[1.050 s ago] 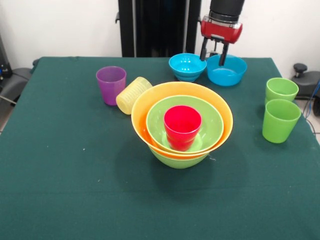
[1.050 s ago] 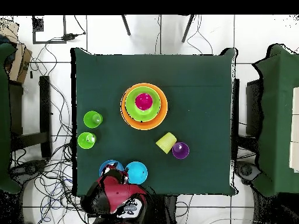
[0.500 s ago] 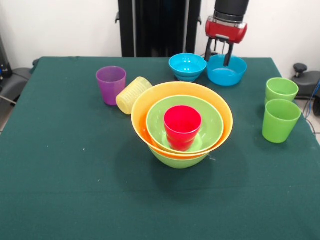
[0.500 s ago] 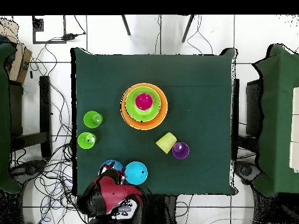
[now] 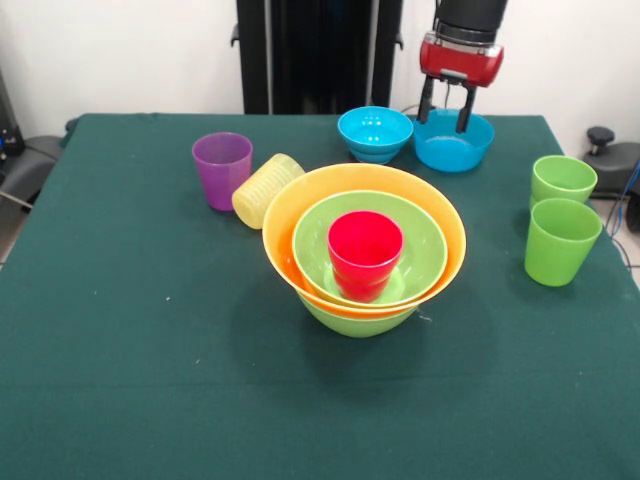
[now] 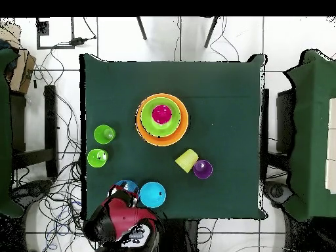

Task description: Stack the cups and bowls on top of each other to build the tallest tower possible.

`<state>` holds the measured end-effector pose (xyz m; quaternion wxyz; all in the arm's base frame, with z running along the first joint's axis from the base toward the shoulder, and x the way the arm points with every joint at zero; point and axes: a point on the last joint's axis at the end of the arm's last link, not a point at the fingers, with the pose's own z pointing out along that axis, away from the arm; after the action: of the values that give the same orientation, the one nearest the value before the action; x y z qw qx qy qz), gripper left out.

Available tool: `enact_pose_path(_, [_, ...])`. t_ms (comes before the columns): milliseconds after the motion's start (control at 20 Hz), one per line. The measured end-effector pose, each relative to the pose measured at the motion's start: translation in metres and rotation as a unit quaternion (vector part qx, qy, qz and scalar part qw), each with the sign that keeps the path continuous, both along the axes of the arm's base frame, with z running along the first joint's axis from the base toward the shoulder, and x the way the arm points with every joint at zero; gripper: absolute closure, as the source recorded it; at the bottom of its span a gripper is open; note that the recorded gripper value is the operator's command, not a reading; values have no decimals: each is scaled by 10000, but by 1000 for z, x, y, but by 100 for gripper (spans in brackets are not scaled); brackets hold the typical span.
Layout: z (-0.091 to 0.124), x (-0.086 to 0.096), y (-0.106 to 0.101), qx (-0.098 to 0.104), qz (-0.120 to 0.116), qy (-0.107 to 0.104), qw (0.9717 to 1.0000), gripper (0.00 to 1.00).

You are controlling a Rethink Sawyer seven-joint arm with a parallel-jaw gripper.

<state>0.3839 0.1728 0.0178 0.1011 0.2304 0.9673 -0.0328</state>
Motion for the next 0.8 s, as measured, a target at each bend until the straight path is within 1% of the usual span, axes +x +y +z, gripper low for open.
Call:
enact_pose_path(300, [-1, 2, 2, 13, -64, -5, 10000, 0])
enact_pose_path(800, [-1, 2, 15, 48, -108, -20, 9999, 0])
